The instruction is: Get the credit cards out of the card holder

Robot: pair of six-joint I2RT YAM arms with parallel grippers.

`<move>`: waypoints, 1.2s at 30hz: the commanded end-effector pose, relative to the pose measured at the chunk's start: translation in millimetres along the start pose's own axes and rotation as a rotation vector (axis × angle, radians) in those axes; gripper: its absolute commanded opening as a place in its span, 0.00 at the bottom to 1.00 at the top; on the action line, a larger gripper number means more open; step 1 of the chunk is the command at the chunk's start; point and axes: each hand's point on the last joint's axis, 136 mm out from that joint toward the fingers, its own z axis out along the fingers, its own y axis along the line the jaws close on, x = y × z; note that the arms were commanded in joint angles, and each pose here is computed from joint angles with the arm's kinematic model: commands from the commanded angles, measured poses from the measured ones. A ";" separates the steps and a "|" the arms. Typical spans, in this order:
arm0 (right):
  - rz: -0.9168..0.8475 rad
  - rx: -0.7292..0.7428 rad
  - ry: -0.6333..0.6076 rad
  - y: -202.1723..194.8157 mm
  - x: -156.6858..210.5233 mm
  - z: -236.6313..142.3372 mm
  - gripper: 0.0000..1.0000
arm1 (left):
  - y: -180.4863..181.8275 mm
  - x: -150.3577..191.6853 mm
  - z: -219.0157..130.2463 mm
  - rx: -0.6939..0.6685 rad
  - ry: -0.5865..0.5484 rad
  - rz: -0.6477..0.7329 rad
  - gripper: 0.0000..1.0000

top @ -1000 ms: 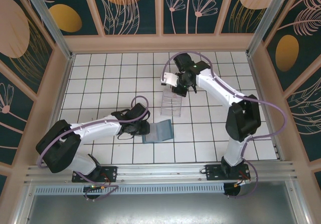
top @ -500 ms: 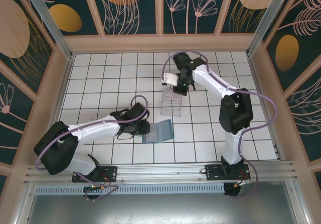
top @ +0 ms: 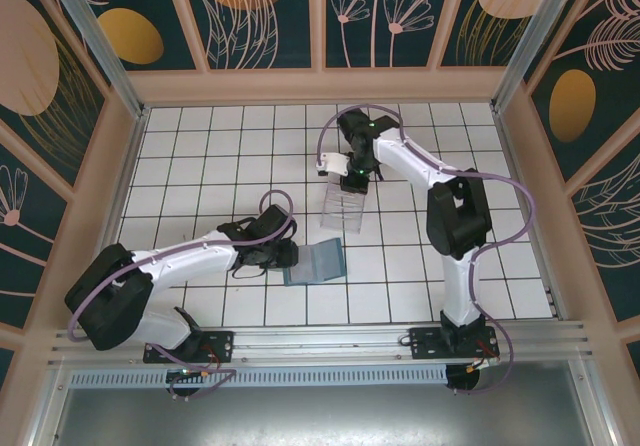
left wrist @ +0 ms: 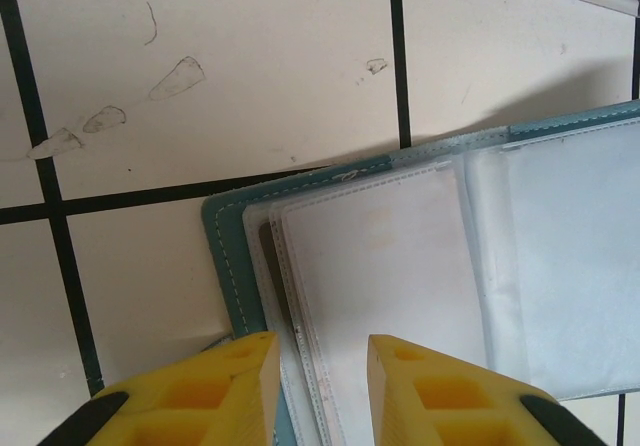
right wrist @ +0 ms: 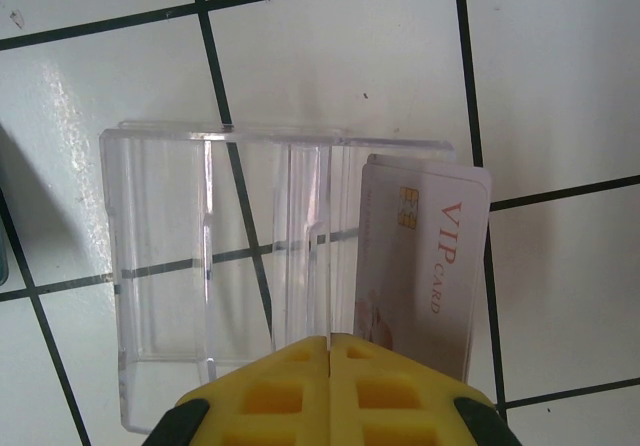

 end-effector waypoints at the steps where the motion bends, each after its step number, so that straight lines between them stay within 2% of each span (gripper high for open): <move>1: -0.026 -0.017 0.006 6.3 -8.4 0.2 0.06 | 6.6 5.3 -2.6 -0.020 0.001 -0.003 0.30; 4: -0.026 0.023 0.009 0.0 -10.4 -4.3 0.14 | 6.9 5.3 -2.3 -0.021 0.000 -0.004 0.30; 16: -0.043 0.236 0.033 -25.5 -12.6 -22.9 0.23 | 6.4 6.5 -0.6 -0.016 0.005 -0.003 0.30; 26: -0.038 0.431 0.036 -46.9 -15.7 -47.5 0.38 | 6.6 5.5 -1.6 -0.018 0.001 -0.003 0.31; 31: 0.008 0.470 -0.023 -46.7 -25.0 -61.1 0.41 | 6.9 3.5 -3.1 -0.023 -0.009 -0.003 0.31; 36: 0.166 0.440 -0.150 -40.1 -41.8 -72.8 0.41 | 7.6 0.8 -4.3 -0.026 -0.025 -0.006 0.31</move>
